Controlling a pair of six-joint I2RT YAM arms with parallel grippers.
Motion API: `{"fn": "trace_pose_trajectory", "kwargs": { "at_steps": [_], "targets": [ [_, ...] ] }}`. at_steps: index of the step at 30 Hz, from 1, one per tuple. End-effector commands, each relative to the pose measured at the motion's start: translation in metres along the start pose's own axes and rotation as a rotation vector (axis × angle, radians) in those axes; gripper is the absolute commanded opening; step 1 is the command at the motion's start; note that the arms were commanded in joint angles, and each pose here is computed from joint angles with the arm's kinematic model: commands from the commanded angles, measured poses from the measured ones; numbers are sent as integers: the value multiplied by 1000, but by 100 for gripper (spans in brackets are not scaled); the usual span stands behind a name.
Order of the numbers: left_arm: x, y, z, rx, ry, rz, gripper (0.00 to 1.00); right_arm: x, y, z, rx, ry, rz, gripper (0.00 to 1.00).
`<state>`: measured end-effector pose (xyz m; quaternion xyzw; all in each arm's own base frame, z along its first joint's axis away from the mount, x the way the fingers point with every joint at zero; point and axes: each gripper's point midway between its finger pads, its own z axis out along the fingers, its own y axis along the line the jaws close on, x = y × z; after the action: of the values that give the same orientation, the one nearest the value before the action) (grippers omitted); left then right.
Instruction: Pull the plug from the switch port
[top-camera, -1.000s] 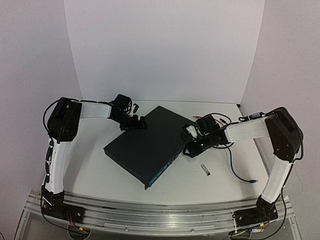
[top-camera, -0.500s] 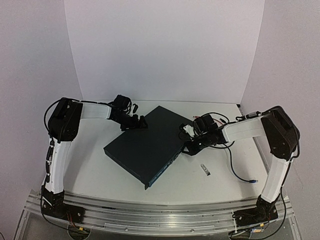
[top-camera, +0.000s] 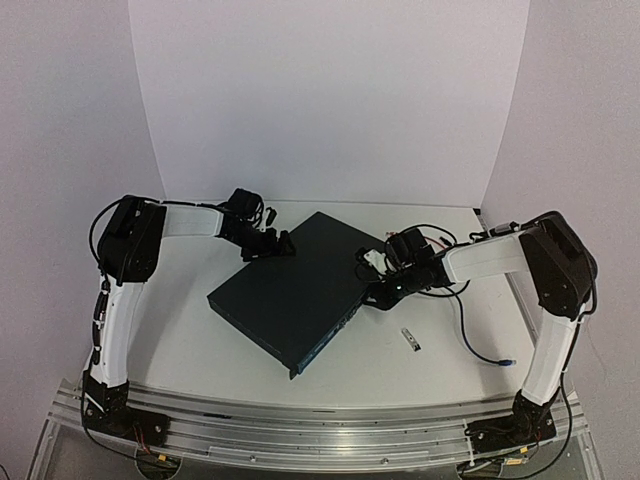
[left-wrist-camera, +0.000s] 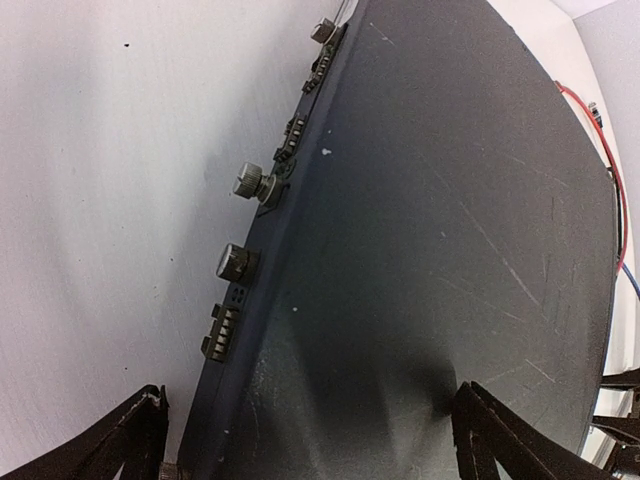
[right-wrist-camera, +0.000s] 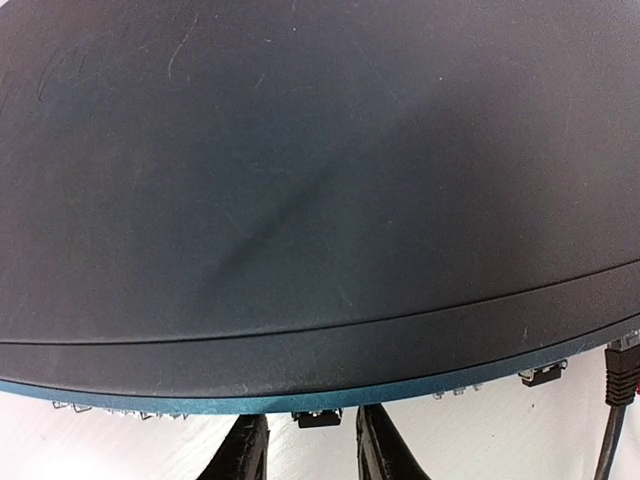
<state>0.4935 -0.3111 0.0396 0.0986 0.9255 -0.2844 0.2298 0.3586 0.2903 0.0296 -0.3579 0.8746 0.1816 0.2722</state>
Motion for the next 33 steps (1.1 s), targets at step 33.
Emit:
{"fn": "trace_pose_trajectory", "kwargs": {
  "at_steps": [33],
  "targets": [
    [17, 5, 20, -25, 37, -33, 97, -28, -10, 1, 57, -86, -123, 6]
  ]
}}
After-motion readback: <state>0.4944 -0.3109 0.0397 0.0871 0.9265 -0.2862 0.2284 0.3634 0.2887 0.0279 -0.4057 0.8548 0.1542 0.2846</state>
